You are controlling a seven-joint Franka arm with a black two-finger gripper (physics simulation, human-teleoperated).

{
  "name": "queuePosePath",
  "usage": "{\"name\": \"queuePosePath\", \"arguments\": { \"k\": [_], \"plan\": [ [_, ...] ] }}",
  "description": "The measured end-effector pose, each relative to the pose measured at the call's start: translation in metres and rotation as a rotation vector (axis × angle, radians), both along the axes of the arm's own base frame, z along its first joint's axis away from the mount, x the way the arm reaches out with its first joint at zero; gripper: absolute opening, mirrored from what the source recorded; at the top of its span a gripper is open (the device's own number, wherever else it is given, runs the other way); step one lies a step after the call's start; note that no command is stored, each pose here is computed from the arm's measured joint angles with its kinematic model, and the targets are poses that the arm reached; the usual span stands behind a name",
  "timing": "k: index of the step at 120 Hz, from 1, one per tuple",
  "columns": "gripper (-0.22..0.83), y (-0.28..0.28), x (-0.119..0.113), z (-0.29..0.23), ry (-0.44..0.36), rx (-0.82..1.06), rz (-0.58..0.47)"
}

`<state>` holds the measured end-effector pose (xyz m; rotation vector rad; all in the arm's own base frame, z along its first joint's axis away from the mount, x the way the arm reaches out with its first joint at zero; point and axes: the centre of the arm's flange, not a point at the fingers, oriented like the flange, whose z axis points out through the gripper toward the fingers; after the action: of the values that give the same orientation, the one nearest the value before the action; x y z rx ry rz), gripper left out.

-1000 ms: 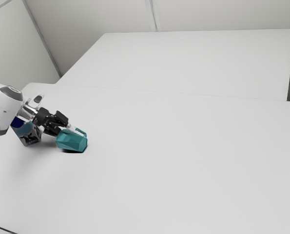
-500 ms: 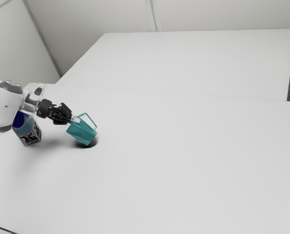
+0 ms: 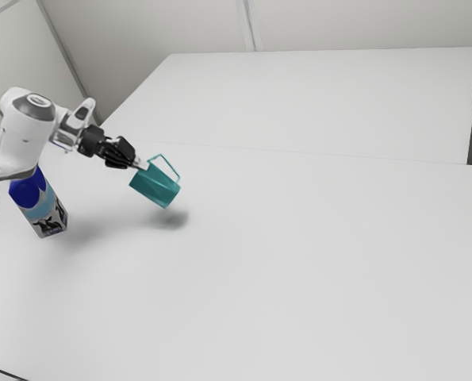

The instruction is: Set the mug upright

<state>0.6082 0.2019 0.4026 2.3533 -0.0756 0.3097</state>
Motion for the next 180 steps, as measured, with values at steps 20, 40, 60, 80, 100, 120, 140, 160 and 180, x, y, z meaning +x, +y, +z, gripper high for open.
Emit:
{"name": "queuePosePath", "arguments": {
  "k": [20, 40, 60, 80, 100, 120, 140, 160, 180],
  "plan": [
    [-0.17, -0.017, 0.015, 0.008, 0.033, 0.128, -0.066],
    [-0.17, -0.033, 0.032, 0.028, 0.060, 0.307, -0.123],
    [-0.17, -0.056, 0.047, 0.042, 0.090, 0.488, -0.149],
    [-0.17, -0.083, 0.061, 0.023, 0.127, 0.601, -0.144],
    [-0.17, -0.106, 0.070, -0.011, 0.169, 0.673, -0.106],
    [-0.17, -0.113, 0.072, -0.029, 0.199, 0.685, -0.030],
    [0.08, -0.113, 0.074, -0.028, 0.215, 0.683, 0.045],
    [0.37, -0.115, 0.074, -0.018, 0.221, 0.677, 0.104],
    [0.50, -0.119, 0.072, 0.004, 0.222, 0.671, 0.145]
  ]
}}
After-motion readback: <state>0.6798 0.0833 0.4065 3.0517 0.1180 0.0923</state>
